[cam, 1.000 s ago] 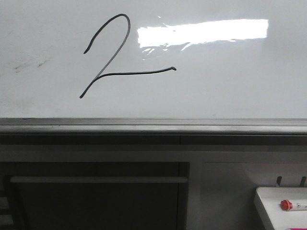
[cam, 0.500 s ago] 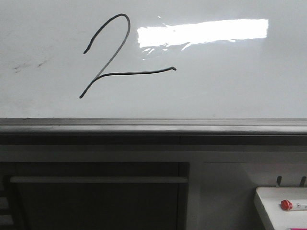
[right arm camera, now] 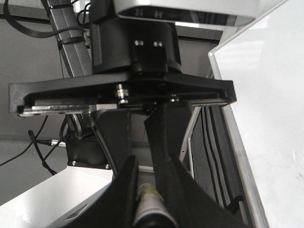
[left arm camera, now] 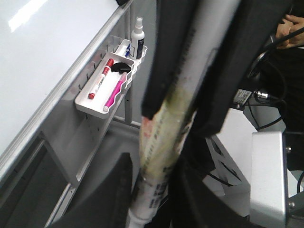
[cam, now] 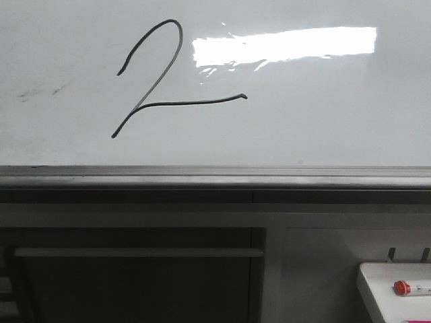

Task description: Write number 2 on whiteboard

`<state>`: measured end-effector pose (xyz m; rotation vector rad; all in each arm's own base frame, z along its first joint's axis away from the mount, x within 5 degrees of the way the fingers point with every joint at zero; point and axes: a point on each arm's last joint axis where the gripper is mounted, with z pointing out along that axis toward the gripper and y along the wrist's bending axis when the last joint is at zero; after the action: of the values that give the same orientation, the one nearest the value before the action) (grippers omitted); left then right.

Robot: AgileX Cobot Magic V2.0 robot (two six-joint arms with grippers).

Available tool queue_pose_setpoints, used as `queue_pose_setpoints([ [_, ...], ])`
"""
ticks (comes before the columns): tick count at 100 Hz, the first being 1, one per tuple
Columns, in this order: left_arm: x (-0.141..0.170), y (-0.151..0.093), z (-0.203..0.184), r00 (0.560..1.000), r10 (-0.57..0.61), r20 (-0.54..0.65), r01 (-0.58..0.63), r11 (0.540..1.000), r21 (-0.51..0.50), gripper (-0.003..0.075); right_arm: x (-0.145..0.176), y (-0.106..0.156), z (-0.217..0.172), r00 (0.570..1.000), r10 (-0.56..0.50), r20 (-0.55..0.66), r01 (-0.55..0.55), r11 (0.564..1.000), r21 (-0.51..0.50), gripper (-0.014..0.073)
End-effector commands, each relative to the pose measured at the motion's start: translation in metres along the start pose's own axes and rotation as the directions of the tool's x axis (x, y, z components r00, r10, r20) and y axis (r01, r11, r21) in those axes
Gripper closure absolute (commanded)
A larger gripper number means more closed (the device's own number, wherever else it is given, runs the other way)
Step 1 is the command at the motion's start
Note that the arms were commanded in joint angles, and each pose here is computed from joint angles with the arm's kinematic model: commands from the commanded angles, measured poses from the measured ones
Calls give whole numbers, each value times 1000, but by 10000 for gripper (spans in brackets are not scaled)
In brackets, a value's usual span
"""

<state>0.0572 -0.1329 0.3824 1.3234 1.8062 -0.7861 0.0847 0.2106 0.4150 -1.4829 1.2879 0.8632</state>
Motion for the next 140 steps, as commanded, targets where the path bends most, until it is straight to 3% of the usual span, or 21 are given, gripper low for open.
queue_pose_setpoints([
  [1,-14,2,-2,996,-21,83,22,1000,-14,642,-17,0,-9,995,32,95,-33,999,15,673],
  [19,-14,3,1,997,-21,73,22,1000,-15,742,-18,1,-10,995,35,95,-36,999,6,673],
  [45,-14,4,4,998,-22,66,23,1000,-16,741,-18,3,-10,994,52,97,-50,999,-18,650],
  [52,-15,4,4,997,-22,71,23,1000,-18,741,-18,3,-10,994,52,99,-51,999,-14,557],
  [69,-16,6,4,996,-5,85,8,999,-42,741,-24,-2,-17,987,41,154,-52,996,68,197],
  [80,-18,7,3,994,1,107,5,998,-55,741,-34,-8,-33,973,1,230,-47,980,193,122],
  [90,-21,11,2,990,-12,139,25,996,-86,741,-41,-15,-53,956,-46,291,-52,946,319,122],
  [101,-22,24,0,983,-51,174,84,979,-183,741,-43,-21,-79,943,-85,322,-68,897,436,123],
  [115,-13,52,-4,969,-144,201,213,901,-377,741,-35,-21,-111,940,-118,319,-86,825,559,165],
  [124,-2,71,-3,944,-211,254,311,825,-472,741,-21,-18,-124,947,-113,299,-103,777,621,312],
  [137,10,95,-1,871,-286,399,470,723,-506,741,9,-9,-131,959,-62,278,-146,732,666,665],
  [140,13,100,1,853,-305,424,502,701,-507,741,17,-8,-129,960,-39,276,-162,728,667,671],
])
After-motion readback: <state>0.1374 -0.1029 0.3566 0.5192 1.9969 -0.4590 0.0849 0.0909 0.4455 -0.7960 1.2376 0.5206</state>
